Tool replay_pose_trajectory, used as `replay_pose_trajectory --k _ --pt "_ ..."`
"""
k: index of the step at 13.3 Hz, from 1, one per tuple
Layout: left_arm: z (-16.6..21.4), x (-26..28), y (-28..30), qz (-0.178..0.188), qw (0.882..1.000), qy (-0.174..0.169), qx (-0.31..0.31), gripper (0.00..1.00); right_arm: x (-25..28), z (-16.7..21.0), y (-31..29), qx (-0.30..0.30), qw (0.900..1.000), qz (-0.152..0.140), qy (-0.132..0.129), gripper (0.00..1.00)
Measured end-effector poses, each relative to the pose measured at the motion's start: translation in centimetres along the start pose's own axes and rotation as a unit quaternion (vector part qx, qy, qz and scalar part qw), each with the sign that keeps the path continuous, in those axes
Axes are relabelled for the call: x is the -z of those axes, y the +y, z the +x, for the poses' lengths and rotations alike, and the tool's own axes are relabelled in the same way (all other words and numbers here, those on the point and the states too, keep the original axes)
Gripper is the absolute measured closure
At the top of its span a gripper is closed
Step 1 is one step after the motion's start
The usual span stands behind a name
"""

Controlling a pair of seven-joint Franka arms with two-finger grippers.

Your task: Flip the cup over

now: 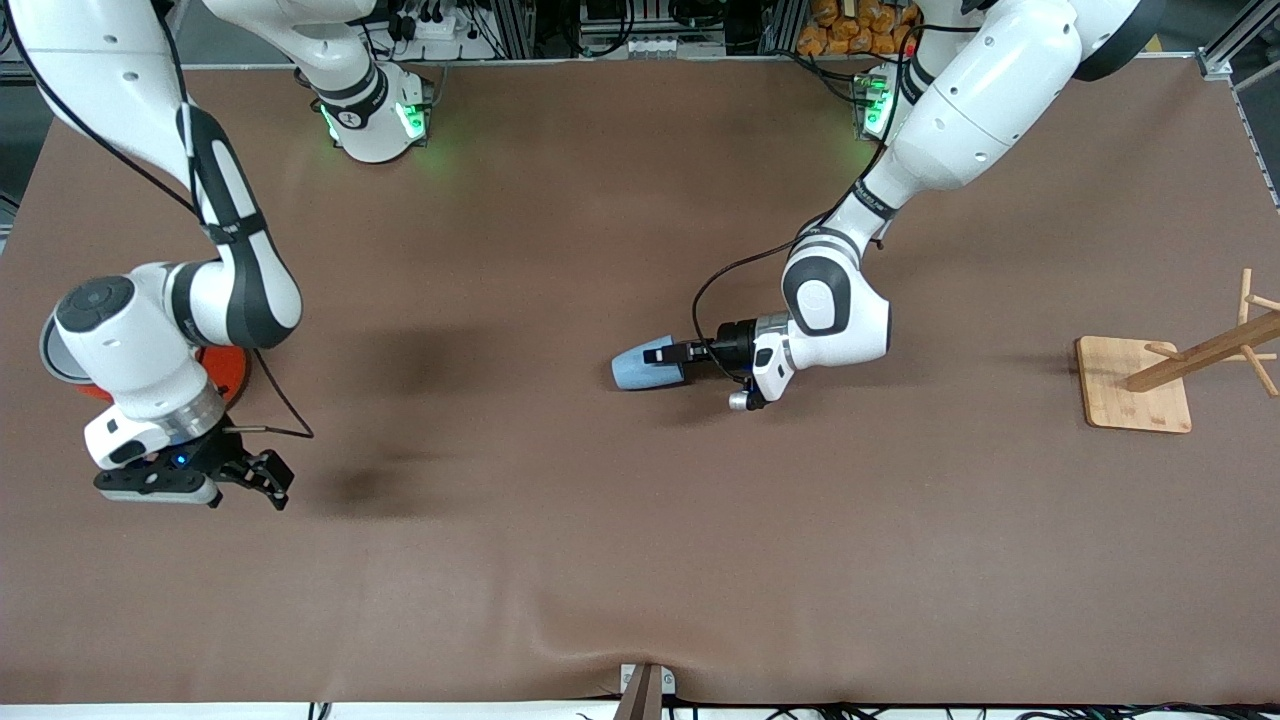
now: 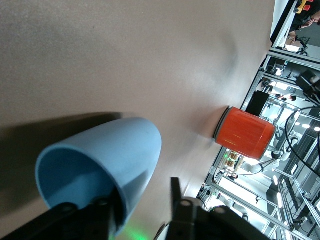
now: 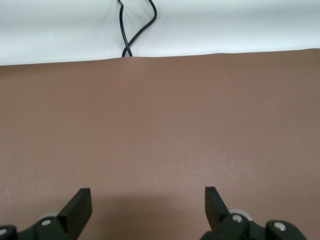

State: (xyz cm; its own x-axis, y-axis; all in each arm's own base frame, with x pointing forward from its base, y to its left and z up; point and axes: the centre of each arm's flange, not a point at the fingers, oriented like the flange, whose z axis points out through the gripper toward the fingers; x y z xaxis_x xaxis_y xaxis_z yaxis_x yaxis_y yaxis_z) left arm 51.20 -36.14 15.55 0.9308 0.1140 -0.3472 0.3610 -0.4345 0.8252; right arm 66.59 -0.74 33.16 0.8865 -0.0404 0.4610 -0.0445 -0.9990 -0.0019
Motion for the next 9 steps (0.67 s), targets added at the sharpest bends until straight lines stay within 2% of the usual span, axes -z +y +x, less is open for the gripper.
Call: replay_pose_trajectory --k 3,5,9 --pt "0.7 0.7 1.1 -0.007 1.0 0.011 -0.007 0.94 2.6 -0.4 0.6 -0.004 1.0 0.0 0.006 0.0" --pt "1.3 2.3 2.8 -0.013 1.0 0.026 -0.003 0.95 3.8 -0.5 1.2 -0.006 1.0 -0.002 0.002 0.0" --pt "2.7 8.4 7.2 -0.037 0.996 0.073 0.031 0.95 6.0 -0.2 1.2 -0.007 1.0 -0.001 -0.022 0.0"
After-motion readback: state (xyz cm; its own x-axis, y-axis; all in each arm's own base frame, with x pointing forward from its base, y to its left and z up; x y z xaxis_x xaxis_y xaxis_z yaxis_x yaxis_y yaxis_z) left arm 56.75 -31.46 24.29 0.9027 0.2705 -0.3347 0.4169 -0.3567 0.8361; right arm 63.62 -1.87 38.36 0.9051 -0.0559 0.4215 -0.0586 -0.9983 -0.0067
